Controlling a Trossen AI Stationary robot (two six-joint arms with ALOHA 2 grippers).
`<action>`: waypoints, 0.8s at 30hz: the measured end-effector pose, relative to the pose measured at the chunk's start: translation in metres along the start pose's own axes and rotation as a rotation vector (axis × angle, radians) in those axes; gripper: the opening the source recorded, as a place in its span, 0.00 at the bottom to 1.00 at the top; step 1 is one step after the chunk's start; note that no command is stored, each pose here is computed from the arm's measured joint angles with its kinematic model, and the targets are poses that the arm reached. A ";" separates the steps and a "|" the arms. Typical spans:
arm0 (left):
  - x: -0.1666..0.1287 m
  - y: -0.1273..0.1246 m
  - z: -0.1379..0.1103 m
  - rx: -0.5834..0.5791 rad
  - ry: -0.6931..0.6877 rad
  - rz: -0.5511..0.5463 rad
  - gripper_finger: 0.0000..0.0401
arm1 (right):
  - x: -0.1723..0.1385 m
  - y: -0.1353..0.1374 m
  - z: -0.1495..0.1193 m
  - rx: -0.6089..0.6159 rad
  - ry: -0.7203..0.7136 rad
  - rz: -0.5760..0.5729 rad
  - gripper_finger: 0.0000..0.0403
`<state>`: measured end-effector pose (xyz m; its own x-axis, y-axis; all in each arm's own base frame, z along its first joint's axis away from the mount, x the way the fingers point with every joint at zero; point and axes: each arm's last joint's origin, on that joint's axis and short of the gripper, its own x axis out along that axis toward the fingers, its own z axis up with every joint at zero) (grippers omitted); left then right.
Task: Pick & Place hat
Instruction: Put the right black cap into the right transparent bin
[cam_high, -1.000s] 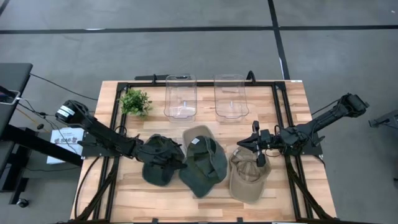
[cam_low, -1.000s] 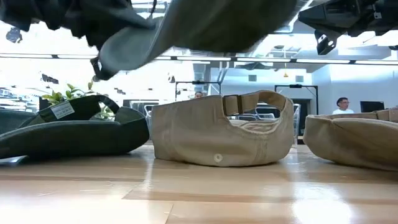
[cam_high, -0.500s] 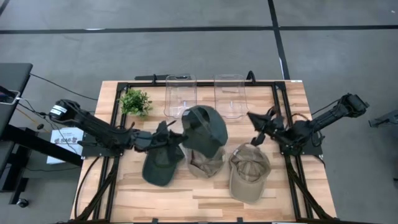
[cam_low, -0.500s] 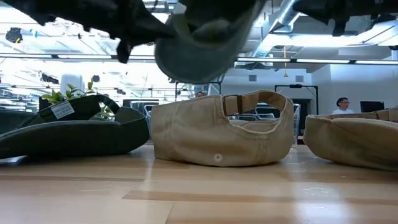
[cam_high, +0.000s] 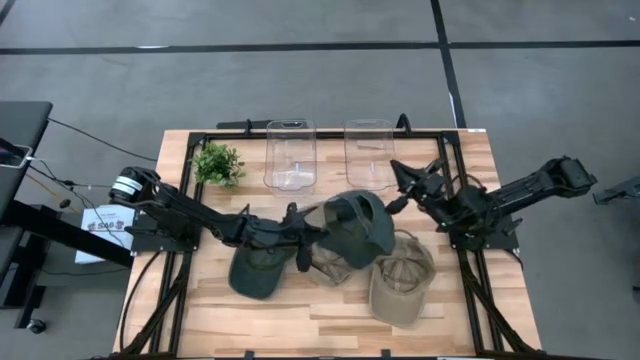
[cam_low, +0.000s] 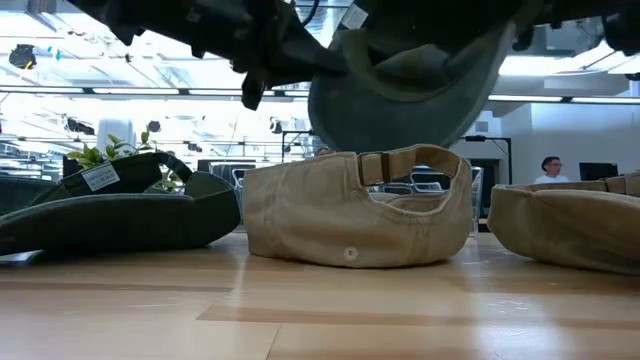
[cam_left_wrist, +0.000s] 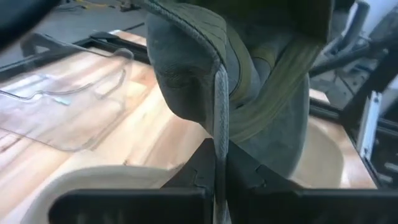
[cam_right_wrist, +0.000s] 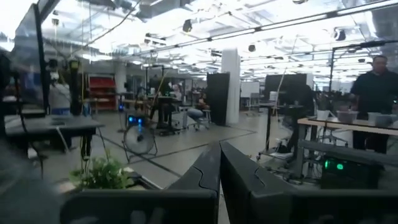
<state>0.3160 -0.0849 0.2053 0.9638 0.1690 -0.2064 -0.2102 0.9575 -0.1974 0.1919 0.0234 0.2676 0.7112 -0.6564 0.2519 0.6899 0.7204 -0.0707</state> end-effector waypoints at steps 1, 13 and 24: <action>0.000 0.001 0.001 -0.014 -0.007 0.005 0.03 | 0.003 0.004 0.000 -0.013 0.004 0.006 0.00; -0.002 -0.002 0.000 -0.016 0.007 -0.002 0.03 | 0.027 0.082 -0.025 -0.231 0.069 0.152 0.00; -0.007 -0.010 -0.001 -0.011 0.011 -0.031 0.03 | 0.021 0.090 -0.034 -0.602 0.251 -0.117 0.00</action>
<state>0.3109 -0.0962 0.2078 0.9680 0.1367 -0.2106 -0.1822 0.9597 -0.2141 0.2735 0.0674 0.2338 0.5864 -0.8075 0.0628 0.6676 0.4379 -0.6022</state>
